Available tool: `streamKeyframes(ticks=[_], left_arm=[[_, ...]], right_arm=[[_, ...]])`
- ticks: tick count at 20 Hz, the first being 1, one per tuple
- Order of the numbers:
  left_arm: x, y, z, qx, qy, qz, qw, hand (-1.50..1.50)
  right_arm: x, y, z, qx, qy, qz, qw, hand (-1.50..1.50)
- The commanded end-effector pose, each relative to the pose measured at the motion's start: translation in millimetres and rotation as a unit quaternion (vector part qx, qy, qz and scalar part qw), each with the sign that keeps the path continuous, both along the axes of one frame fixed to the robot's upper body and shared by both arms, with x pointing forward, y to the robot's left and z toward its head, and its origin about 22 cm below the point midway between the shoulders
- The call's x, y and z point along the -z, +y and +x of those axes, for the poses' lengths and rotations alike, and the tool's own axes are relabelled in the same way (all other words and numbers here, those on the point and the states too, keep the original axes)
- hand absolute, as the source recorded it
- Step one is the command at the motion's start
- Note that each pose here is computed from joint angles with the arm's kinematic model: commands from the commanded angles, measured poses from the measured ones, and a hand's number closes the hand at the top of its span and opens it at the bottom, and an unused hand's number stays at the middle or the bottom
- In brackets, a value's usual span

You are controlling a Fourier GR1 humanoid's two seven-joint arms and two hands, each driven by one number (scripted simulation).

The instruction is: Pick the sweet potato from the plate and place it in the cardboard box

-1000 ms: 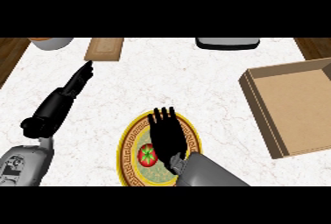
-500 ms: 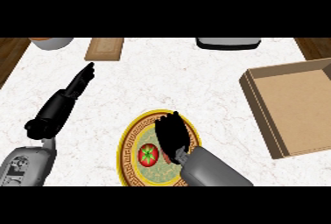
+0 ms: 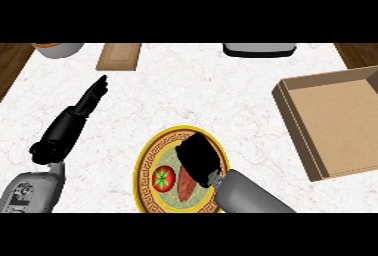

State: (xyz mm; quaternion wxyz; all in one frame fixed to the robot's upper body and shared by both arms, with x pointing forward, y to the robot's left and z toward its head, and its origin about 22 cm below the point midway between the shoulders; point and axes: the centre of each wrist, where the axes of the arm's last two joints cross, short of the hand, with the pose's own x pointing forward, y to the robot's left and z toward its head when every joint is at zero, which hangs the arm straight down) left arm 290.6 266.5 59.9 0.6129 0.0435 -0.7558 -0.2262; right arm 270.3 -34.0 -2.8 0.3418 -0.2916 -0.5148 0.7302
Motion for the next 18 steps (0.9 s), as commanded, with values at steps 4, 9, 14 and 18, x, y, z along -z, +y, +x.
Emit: streamKeyframes(ticks=[4,9,14,18], left_arm=[[2,15,-3.3,-0.017,0.003,0.008,0.9998,0.0],[6,18,-7.9,-0.026,0.01,0.003,0.9996,0.0],[12,18,-13.5,-0.034,0.009,0.004,0.9994,0.0],[3,26,-10.7,-0.035,0.005,0.006,0.9993,0.0]], right_arm=[[40,-52,-80,-0.267,0.126,0.051,0.954,1.5],[15,-121,-94,-0.37,0.092,0.118,0.917,1.5],[-31,-178,-111,-0.434,0.02,0.169,0.885,1.5],[-73,-219,-112,-0.439,-0.016,0.207,0.874,1.5]])
